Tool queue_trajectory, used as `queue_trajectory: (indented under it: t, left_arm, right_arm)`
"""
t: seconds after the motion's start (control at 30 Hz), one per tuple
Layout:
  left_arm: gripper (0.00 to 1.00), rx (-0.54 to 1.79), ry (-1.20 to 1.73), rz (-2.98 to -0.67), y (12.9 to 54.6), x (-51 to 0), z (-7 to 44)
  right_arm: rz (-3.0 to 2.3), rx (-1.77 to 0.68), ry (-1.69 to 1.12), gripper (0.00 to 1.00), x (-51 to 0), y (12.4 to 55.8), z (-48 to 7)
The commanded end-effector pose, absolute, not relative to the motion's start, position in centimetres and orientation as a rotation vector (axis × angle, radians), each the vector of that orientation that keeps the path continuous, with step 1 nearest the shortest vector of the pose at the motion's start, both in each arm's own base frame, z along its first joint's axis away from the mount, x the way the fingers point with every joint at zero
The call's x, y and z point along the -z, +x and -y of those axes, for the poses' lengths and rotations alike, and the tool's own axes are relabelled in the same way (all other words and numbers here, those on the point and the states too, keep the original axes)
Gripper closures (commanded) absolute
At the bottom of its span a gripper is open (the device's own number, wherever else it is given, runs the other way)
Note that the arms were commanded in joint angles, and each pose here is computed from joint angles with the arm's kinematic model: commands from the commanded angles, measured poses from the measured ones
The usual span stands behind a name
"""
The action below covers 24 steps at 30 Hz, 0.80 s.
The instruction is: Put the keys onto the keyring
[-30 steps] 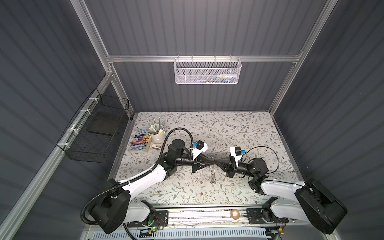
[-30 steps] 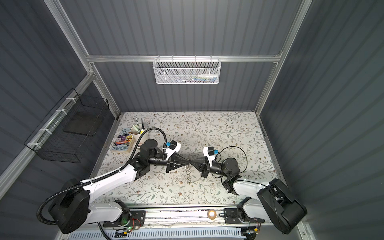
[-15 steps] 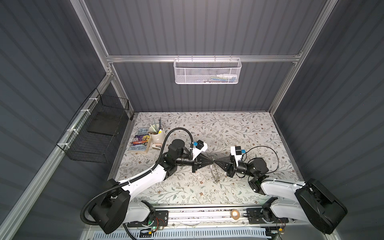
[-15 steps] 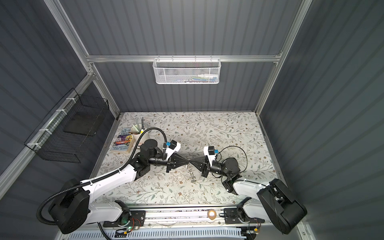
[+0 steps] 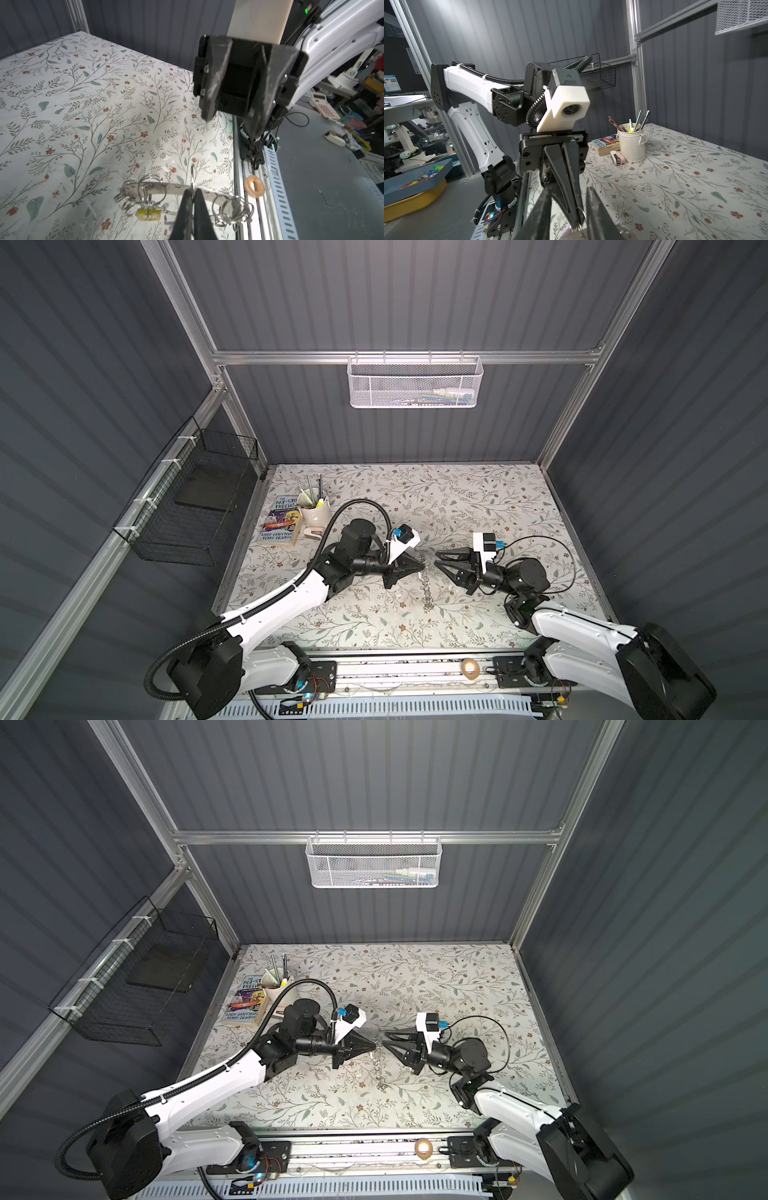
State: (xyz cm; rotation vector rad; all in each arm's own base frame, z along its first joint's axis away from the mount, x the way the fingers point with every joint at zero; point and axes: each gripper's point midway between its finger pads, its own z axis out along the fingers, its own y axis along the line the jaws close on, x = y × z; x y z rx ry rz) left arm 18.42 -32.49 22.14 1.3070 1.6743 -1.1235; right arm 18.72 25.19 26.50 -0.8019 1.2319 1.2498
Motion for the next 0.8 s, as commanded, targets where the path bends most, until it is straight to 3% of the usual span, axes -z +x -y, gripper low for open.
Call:
queue_trajectory:
  t: [0.0,0.33,0.77]
  left_arm:
    - [1.0,1.019,1.459,-1.616,17.2,-23.6,31.3]
    - [1.0,1.016,1.848,-1.585,14.4,-24.2,29.9]
    - [1.0,1.02,1.902,-1.577,15.1,-24.9,30.9]
  right_arm:
    - [-1.246,-1.226,-0.816,0.68,-26.6,18.8,-25.2]
    - [-1.341,-1.15,-0.883,0.71,-25.0,18.0,-25.2]
    - [-1.373,-1.211,-0.959,0.71,-25.4,17.1,-26.8]
